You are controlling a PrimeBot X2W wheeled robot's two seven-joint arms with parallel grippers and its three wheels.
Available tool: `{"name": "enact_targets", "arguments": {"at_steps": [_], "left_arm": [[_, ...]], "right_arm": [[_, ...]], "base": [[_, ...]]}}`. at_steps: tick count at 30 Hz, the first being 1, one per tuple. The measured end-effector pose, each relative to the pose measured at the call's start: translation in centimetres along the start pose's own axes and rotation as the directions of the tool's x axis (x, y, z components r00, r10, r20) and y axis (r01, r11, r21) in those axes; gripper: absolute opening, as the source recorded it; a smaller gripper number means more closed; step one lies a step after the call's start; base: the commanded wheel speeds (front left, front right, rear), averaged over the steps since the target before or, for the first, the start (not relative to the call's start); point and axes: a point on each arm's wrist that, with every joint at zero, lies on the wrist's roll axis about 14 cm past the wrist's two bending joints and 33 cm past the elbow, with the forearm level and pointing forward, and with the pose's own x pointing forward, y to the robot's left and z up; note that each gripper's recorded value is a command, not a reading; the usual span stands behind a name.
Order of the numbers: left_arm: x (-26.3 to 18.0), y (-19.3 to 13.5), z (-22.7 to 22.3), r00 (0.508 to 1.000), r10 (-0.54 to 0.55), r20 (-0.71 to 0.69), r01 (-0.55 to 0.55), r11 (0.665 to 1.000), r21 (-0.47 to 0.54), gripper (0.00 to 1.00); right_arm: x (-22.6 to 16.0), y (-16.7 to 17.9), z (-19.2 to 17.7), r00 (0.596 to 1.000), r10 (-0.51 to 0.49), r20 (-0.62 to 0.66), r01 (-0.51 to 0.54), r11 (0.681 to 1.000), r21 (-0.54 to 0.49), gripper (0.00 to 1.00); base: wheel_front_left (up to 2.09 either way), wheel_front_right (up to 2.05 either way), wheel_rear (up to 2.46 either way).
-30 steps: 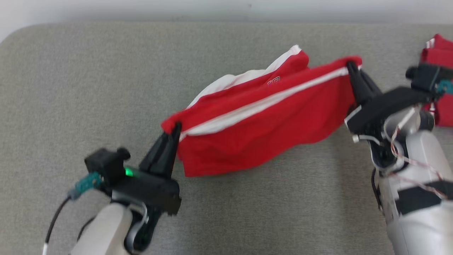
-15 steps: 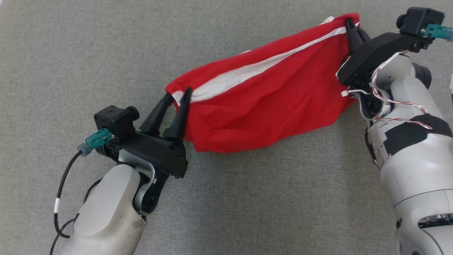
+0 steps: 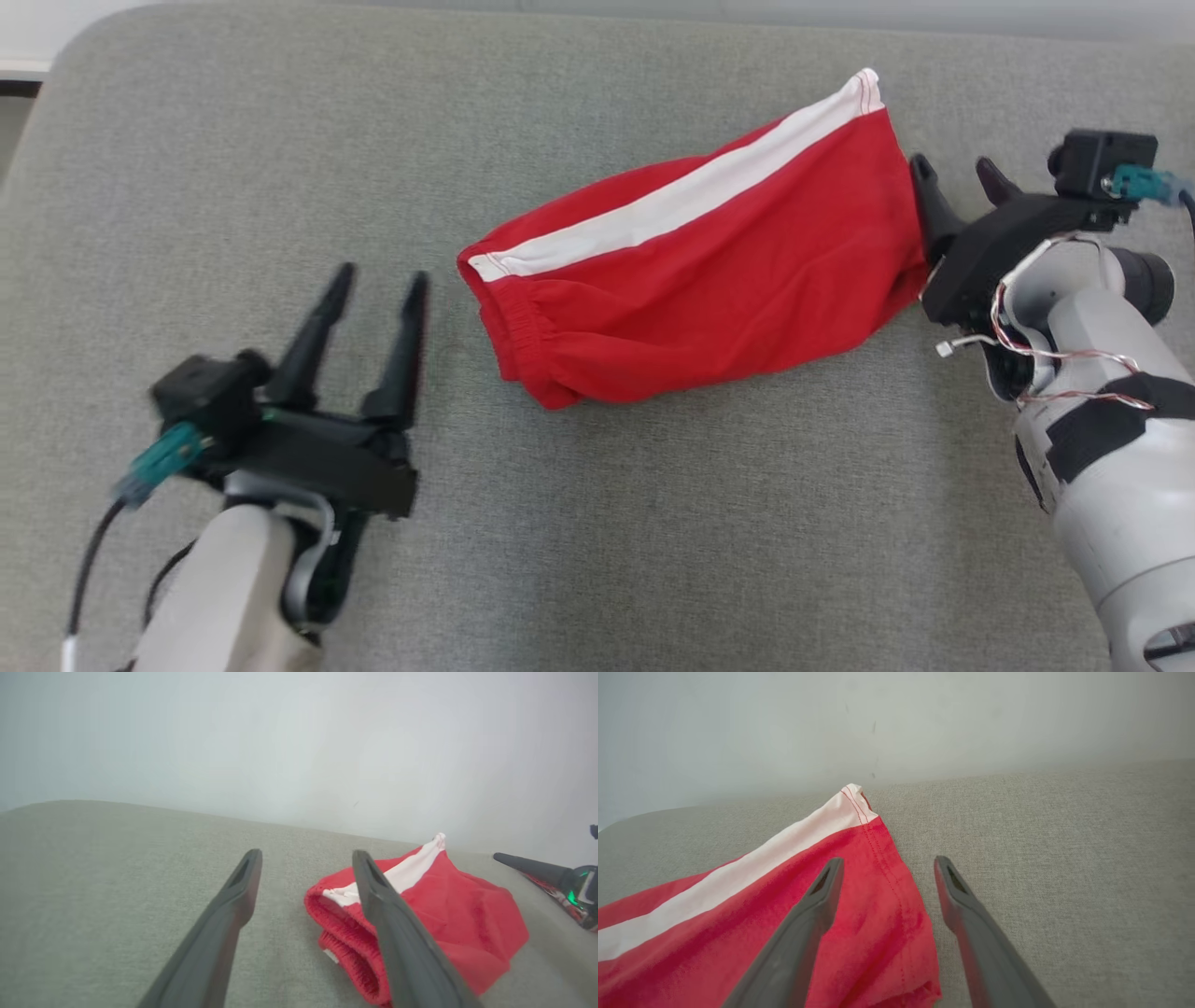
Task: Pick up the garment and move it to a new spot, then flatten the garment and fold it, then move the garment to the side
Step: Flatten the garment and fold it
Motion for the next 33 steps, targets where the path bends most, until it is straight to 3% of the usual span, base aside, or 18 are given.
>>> {"name": "enact_targets", "arguments": {"at_steps": [8,17,18,19,20,25,33], "left_arm": [[-3.5,5.1,2.1,0.979,0.185,0.079,-0.193,0.975,0.106,1.0],[-6.4,6.8,1.1,0.959,0.275,0.064,-0.282,0.951,0.129,1.0],[-6.4,6.8,1.1,0.959,0.276,0.065,-0.282,0.95,0.134,1.0],[-6.5,6.7,1.1,0.96,0.272,0.063,-0.279,0.95,0.14,1.0],[-6.7,6.7,1.0,0.96,0.275,0.061,-0.281,0.949,0.14,1.0],[-7.1,6.6,1.1,0.957,0.282,0.063,-0.288,0.948,0.138,1.0],[-7.4,5.4,0.5,0.966,0.253,0.042,-0.257,0.957,0.133,1.0]], "right_arm": [[0.3,-0.6,-2.4,0.998,-0.007,-0.06,0.006,1.0,-0.027,1.0],[0.5,-1.1,-5.5,0.988,-0.03,-0.153,0.029,1.0,-0.013,1.0],[0.5,-0.7,-5.6,0.987,-0.023,-0.158,0.022,1.0,-0.008,0.48],[0.6,-0.2,-5.7,0.986,-0.015,-0.165,0.015,1.0,-0.003,0.3],[0.6,0.2,-5.7,0.986,-0.007,-0.165,0.008,1.0,0.006,0.0],[0.1,1.4,-5.8,0.985,0.014,-0.169,-0.008,0.999,0.036,0.0],[-2.1,0.1,-4.8,0.994,-0.016,-0.107,0.024,0.997,0.078,0.0]], "base": [[0.0,0.0,0.0],[0.0,0.0,0.0],[0.0,0.0,0.0],[0.0,0.0,0.0],[0.0,0.0,0.0],[0.0,0.0,0.0],[0.0,0.0,0.0]]}}
